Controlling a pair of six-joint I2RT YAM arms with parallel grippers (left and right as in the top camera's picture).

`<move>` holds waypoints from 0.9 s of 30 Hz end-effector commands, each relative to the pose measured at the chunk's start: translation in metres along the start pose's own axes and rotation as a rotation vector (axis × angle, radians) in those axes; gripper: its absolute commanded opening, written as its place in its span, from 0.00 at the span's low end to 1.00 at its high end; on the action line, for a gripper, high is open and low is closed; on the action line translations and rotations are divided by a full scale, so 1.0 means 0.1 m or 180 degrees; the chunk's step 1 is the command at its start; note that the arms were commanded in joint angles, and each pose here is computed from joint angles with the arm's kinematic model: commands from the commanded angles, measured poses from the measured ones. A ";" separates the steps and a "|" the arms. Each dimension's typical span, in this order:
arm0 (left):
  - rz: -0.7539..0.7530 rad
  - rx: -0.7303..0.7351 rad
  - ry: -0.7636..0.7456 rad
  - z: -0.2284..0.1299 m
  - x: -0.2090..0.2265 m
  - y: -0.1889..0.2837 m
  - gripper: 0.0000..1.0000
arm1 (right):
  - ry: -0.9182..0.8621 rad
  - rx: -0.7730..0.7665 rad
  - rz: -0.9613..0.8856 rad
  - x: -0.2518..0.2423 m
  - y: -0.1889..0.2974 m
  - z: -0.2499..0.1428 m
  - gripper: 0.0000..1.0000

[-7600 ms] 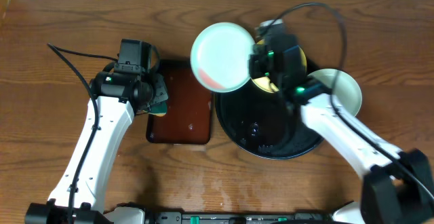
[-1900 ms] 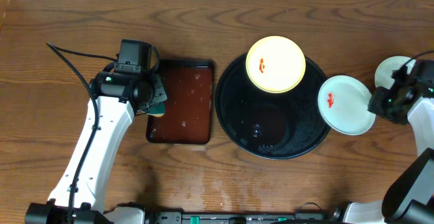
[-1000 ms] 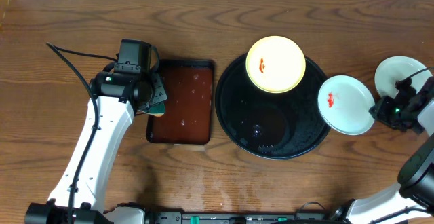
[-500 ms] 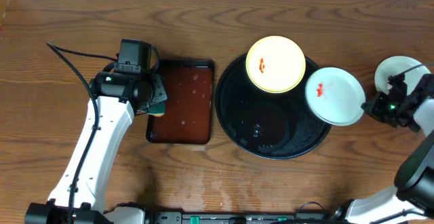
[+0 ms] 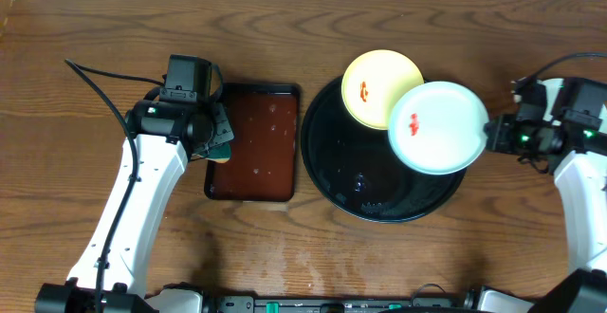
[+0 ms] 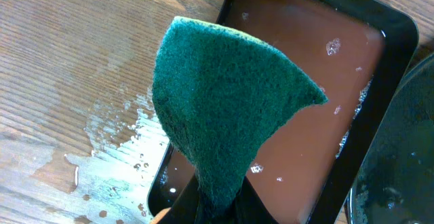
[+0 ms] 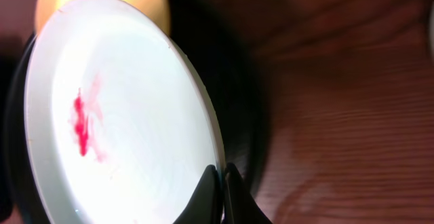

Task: Clean dirty plates on tray and stack at the side

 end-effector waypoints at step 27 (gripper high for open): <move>-0.0245 -0.0103 -0.0312 -0.11 -0.33 0.03 0.08 | 0.0297 0.1360 -0.0083 0.65 -0.91 -0.46 0.01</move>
Point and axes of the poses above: each gripper's point midway between its finger pads, its own y axis back along the fingers, its own x axis along the line the jaws close on, z = x × y, the point moved 6 cm from there along y, back along the fingers, and after that the axes turned 15 degrees about y, right-handed, at the moved point
